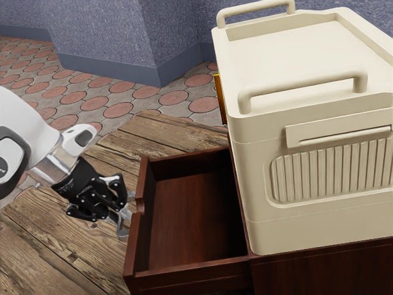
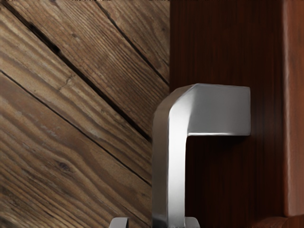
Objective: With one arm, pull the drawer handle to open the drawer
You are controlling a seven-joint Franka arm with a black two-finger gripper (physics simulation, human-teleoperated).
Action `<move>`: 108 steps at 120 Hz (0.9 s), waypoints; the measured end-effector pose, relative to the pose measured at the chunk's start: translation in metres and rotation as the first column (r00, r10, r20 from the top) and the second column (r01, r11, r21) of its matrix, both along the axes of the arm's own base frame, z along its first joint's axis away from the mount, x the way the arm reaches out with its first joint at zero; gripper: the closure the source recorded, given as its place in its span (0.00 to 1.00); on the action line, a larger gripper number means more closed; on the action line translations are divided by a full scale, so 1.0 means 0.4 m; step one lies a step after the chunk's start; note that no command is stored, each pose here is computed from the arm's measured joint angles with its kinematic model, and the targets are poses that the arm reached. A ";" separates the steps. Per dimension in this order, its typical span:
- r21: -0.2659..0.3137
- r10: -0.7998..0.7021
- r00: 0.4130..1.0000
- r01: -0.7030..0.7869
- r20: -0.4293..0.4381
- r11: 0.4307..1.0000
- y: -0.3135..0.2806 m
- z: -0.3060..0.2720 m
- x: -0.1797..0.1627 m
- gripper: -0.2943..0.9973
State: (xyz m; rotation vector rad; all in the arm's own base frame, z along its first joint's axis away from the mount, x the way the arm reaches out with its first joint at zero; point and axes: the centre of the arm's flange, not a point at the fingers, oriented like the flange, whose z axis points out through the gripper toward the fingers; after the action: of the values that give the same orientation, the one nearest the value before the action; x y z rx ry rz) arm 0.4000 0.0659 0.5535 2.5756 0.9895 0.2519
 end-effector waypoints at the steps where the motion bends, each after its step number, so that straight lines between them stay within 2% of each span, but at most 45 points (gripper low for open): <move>1: 0.001 0.000 1.000 0.000 0.000 1.000 0.000 0.000 -0.001 0.72; 46: 0.053 0.030 1.000 -0.029 -0.006 0.998 0.039 0.019 -0.039 0.73; 56: 0.054 0.032 0.999 -0.033 0.016 0.998 0.043 0.053 -0.048 0.71; 74: -0.008 0.060 0.989 -0.059 0.134 0.998 0.075 0.222 -0.062 0.53; 80: -0.012 0.058 0.988 -0.056 0.147 0.998 0.087 0.271 -0.072 0.47; 88: -0.007 0.060 0.990 -0.060 0.127 0.998 0.119 0.295 -0.087 0.40; 98: 0.016 0.058 0.996 -0.059 0.061 0.998 0.152 0.283 -0.099 0.35; 108: 0.093 0.051 0.999 -0.052 0.019 0.994 0.175 0.322 -0.107 0.31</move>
State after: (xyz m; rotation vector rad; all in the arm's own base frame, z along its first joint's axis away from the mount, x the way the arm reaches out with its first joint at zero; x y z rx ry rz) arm 0.3573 0.1359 0.6822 2.6295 1.0631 0.3401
